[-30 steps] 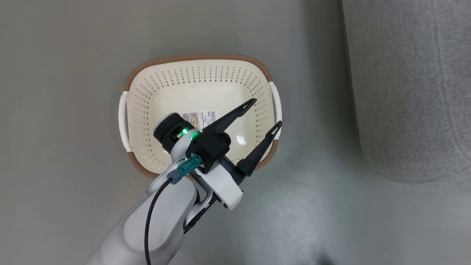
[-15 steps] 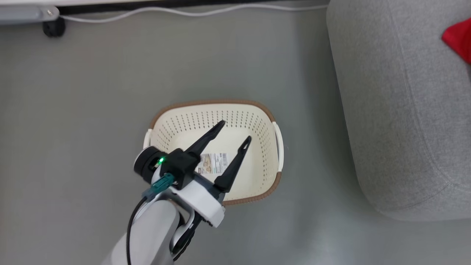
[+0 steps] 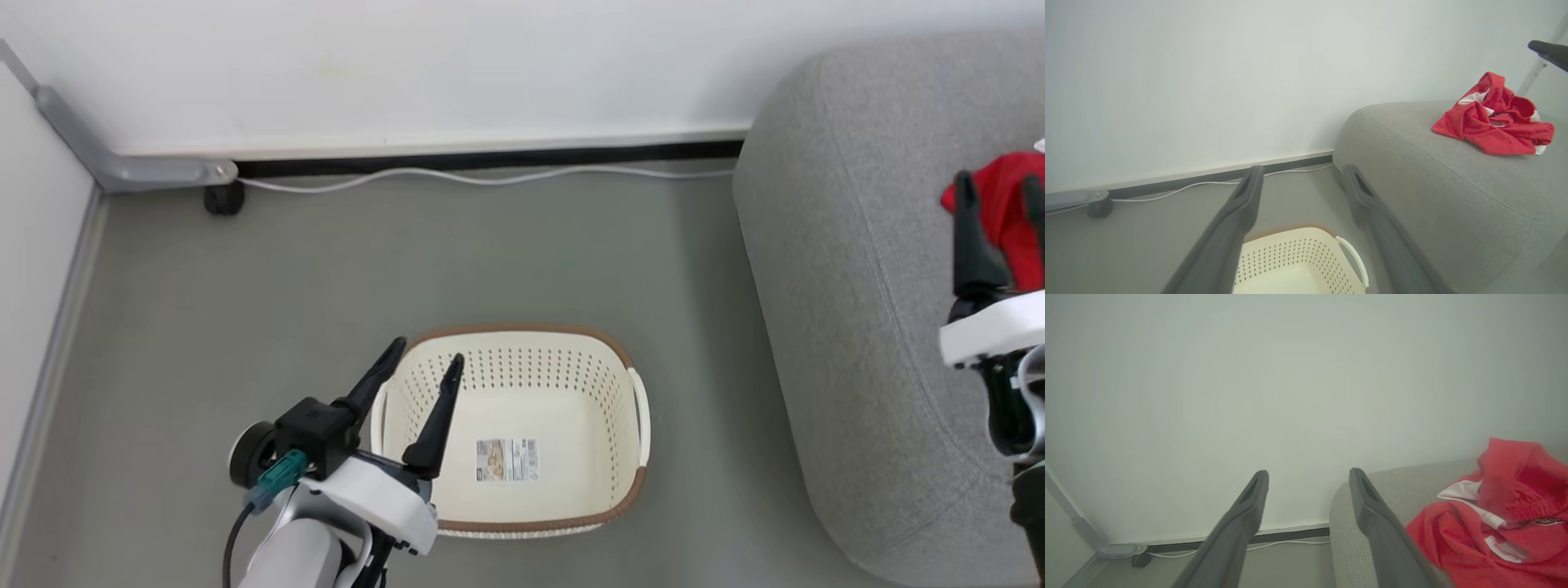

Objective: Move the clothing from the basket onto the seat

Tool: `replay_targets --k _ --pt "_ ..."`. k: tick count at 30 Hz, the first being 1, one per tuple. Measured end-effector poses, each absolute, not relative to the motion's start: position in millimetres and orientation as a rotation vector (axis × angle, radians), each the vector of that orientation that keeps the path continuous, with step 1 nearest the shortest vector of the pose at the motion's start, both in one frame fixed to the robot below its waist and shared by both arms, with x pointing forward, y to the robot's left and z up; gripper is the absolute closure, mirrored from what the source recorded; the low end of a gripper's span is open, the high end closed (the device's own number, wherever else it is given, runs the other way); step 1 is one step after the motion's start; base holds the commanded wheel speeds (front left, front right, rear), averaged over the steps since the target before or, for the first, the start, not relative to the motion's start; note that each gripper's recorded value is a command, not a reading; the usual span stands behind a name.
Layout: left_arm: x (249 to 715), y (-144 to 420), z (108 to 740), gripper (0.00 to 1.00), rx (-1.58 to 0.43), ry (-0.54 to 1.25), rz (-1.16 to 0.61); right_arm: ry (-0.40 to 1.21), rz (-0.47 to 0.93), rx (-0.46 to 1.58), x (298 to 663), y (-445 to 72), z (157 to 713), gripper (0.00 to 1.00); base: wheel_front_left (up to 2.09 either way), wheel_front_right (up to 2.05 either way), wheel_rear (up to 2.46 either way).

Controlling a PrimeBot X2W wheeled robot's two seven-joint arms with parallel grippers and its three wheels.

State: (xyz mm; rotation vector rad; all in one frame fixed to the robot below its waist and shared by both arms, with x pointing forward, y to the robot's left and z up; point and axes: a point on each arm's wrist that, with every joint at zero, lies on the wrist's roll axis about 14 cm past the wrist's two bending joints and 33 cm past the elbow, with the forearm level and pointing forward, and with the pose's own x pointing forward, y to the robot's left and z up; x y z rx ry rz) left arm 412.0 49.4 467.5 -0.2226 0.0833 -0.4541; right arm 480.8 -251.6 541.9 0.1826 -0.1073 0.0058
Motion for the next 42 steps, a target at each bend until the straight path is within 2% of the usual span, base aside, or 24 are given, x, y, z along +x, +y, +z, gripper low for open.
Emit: replay_targets --k 12,20,30,42 --pt "396.9 133.0 486.7 0.00 -0.172 0.005 -0.165 -0.175 0.168 0.171 457.2 -184.6 565.5 0.00 0.00 0.00 0.00" --pt "379.8 170.5 485.3 0.00 -0.163 -0.003 -0.034 -0.130 0.214 0.190 432.5 -157.9 545.0 0.00 0.00 0.00 0.00" --pt "369.2 179.9 478.9 0.00 -0.149 0.011 -0.002 -0.030 0.215 0.173 411.3 -149.2 507.3 0.00 0.00 0.00 0.00" --pt "367.1 176.9 478.3 0.00 -0.159 0.012 -0.013 0.011 0.204 0.170 407.0 -148.5 492.7 0.00 0.00 0.00 0.00"
